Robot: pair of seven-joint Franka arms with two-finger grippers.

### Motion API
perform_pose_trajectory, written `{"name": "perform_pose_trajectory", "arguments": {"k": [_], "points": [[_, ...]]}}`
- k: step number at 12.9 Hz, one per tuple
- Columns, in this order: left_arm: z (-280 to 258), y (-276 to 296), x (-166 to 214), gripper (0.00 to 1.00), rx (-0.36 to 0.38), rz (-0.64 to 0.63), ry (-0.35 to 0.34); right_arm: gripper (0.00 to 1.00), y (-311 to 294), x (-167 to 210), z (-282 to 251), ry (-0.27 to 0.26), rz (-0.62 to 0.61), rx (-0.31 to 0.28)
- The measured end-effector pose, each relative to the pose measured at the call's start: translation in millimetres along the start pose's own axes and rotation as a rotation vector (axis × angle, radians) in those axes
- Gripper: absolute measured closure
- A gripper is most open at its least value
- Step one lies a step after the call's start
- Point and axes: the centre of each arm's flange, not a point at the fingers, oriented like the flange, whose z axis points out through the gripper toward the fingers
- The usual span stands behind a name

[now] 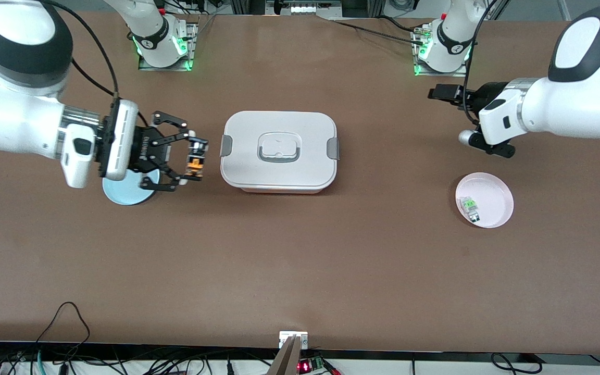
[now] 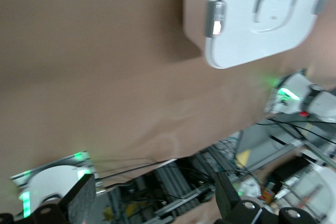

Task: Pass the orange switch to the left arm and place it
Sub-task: 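Lift the switch over the box with the right gripper while the left gripper approaches, then grasp the orange switch with the left gripper from the right gripper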

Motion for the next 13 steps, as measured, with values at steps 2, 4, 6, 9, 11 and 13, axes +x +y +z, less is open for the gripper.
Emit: {"name": "perform_pose_trajectory", "arguments": {"k": [2, 4, 6, 9, 11, 13], "points": [[12.0, 1.1, 19.1, 0.0, -0.128, 0.01, -0.033, 0.27, -1.8, 6.8, 47.1, 0.097, -0.092, 0.036], [20.7, 3.6, 40.2, 0.0, -0.28, 0.019, -0.045, 0.27, -10.0, 18.1, 93.2, 0.141, -0.153, 0.017], [27.1, 4.8, 61.6, 0.0, -0.439, 0.019, -0.049, 0.27, -22.5, 28.9, 133.6, 0.179, -0.168, -0.008], [27.9, -1.7, 96.0, 0.0, -0.644, -0.018, 0.025, 0.27, -30.7, 30.4, 169.2, 0.296, -0.142, -0.003], [31.9, 1.6, 112.0, 0.0, -0.771, -0.051, 0.078, 0.27, -25.7, 26.9, 170.4, 0.367, -0.129, -0.013], [40.5, 6.4, 116.8, 0.02, -0.832, -0.051, 0.087, 0.27, -22.5, 23.8, 172.0, 0.404, -0.13, -0.021]]}}
